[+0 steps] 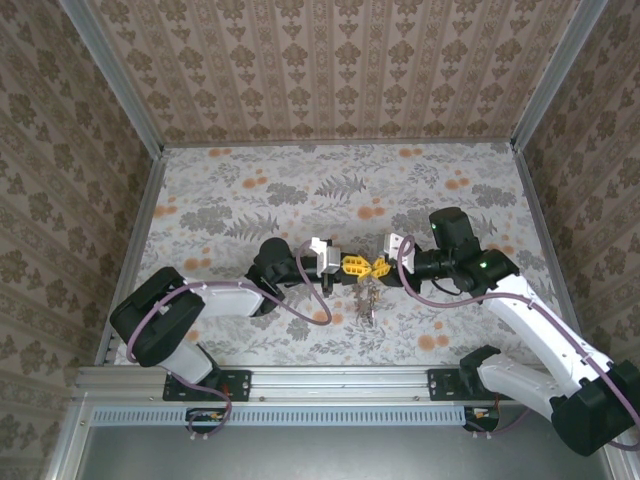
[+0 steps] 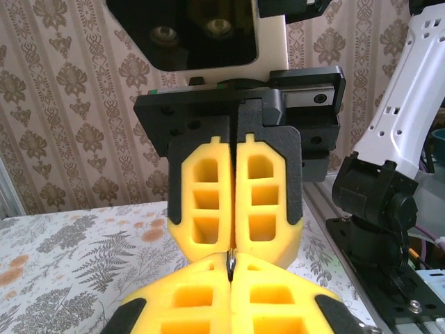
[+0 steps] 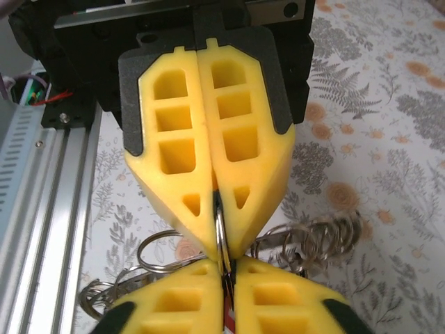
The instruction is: Put the keys on the keyring
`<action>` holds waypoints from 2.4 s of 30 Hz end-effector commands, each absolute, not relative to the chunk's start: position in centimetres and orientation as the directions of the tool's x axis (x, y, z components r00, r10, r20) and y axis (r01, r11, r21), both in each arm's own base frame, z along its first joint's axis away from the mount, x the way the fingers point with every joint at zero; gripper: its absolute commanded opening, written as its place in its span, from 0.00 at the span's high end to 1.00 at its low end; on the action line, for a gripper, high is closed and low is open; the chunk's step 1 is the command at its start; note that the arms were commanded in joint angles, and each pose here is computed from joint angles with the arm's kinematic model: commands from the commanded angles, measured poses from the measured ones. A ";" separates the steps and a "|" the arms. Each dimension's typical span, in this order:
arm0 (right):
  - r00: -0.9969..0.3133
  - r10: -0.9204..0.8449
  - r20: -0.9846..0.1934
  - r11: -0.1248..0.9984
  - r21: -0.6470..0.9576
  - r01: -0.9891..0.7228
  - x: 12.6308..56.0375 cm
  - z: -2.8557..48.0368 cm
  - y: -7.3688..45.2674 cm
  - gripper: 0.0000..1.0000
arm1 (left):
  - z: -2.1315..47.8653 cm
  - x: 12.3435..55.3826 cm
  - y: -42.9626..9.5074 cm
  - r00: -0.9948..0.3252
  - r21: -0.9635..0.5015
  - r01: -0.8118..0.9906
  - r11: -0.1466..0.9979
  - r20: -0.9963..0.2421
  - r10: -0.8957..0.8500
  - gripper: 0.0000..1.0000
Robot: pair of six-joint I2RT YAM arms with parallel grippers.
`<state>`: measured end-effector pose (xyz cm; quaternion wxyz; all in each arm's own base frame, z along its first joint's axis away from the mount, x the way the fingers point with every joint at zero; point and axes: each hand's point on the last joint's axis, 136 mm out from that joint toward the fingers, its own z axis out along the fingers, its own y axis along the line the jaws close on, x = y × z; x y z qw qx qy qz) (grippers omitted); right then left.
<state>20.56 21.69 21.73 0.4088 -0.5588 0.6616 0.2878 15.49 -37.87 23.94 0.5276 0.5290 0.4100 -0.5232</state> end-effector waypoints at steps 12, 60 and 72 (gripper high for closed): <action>0.027 -0.473 -0.880 0.166 -0.119 -0.979 19.6 23.9 21.8 0.93 | 27.0 14.8 -38.2 0.156 0.183 0.974 -0.132 -0.968 -0.196 1.00; 0.016 -0.785 -0.619 0.121 -0.178 -0.977 19.9 20.7 22.2 1.00 | 20.9 14.8 -36.7 0.132 0.107 0.985 -0.134 -0.971 0.199 0.71; 0.030 -0.784 -0.620 0.098 -0.172 -0.980 19.8 20.8 22.9 1.00 | 21.2 14.6 -37.3 0.156 0.129 0.981 -0.148 -0.969 0.191 0.87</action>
